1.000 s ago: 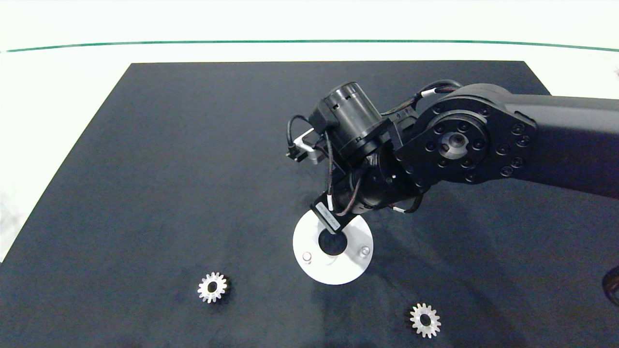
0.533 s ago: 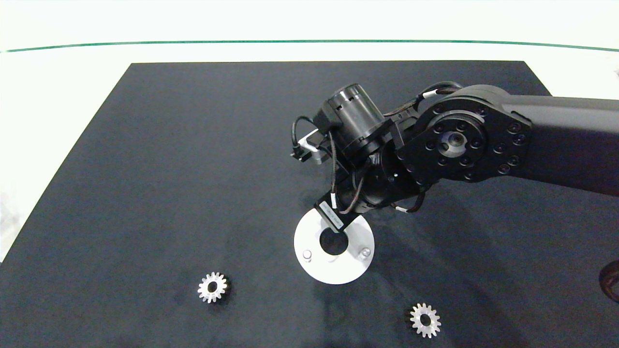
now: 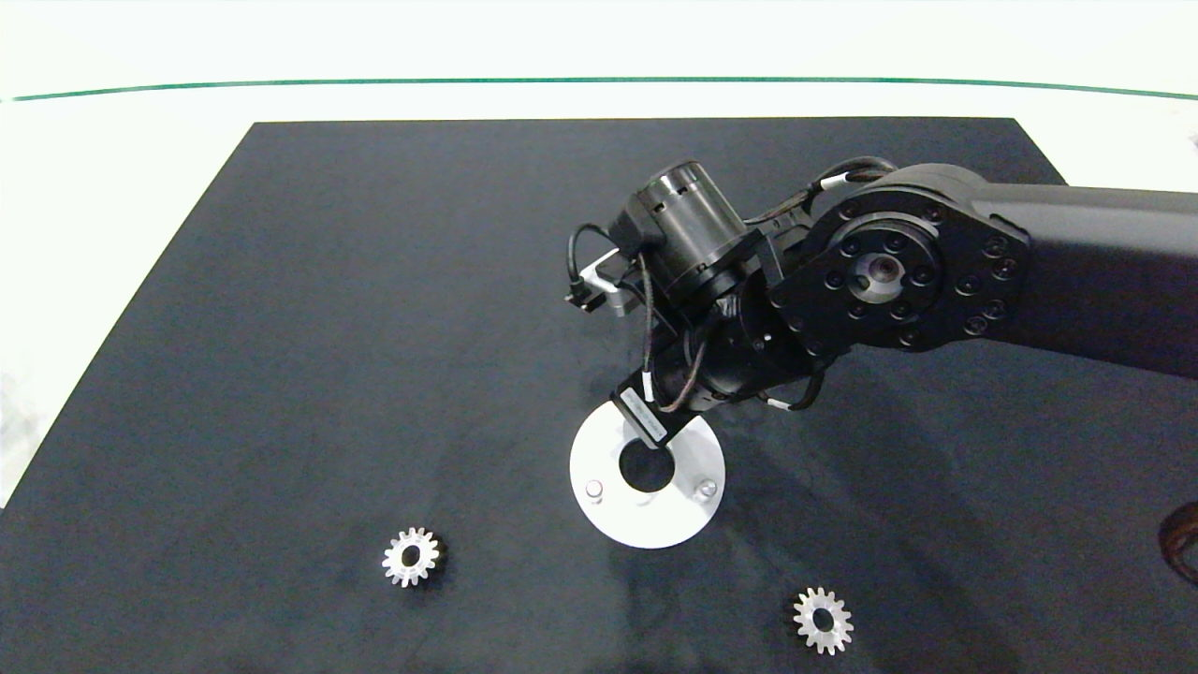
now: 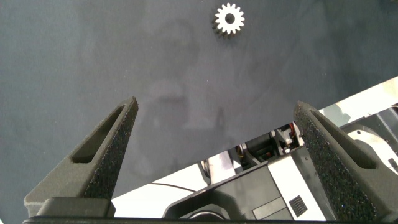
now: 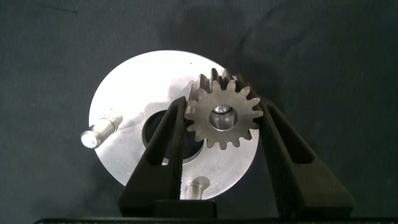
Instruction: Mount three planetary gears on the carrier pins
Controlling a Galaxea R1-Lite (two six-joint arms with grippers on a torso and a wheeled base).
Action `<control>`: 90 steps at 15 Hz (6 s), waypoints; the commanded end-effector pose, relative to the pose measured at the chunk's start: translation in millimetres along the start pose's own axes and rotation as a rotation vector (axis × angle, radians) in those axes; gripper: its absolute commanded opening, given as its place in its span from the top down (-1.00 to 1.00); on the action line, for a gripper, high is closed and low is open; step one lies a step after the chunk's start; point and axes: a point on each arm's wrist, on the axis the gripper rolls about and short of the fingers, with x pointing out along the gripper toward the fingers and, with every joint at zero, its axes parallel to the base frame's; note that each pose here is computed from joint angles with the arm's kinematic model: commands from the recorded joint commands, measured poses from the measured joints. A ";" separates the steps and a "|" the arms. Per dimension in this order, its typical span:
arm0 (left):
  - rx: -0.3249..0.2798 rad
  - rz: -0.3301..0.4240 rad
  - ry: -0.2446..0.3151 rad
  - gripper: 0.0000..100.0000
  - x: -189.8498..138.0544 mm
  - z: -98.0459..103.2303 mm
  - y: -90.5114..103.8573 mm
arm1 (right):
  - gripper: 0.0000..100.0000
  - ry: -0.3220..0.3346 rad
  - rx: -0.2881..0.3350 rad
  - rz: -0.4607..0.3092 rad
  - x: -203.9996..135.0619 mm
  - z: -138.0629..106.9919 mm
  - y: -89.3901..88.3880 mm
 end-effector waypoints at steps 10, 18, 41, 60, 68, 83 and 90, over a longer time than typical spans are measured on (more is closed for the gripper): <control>0.000 -0.001 0.005 -1.00 0.3 -0.1 0.0 | -1.00 0.008 -0.006 0.001 1.5 -0.7 1.3; -0.002 0.002 -0.004 -1.00 -1.5 -1.2 0.0 | -1.00 0.012 0.016 0.014 -47.1 -7.5 -6.8; -0.006 0.017 -0.039 -1.00 -9.4 -7.0 -0.4 | -1.00 0.010 0.009 -0.027 -90.6 -184.0 37.5; -0.005 0.015 -0.040 -1.00 -9.7 -8.1 -0.4 | -1.00 0.009 0.108 -0.044 -42.9 -203.7 33.3; -0.005 0.016 -0.043 -1.00 -10.3 -8.0 -0.4 | -0.83 -0.001 0.111 -0.045 -43.6 -202.8 33.0; -0.005 0.016 -0.046 -1.00 -10.9 -8.9 -0.5 | -0.23 -0.016 0.133 -0.049 -40.8 -200.5 30.9; -0.005 0.015 -0.051 -1.00 -11.8 -9.9 -0.5 | 0.04 0.005 0.122 -0.040 -36.8 -203.5 33.4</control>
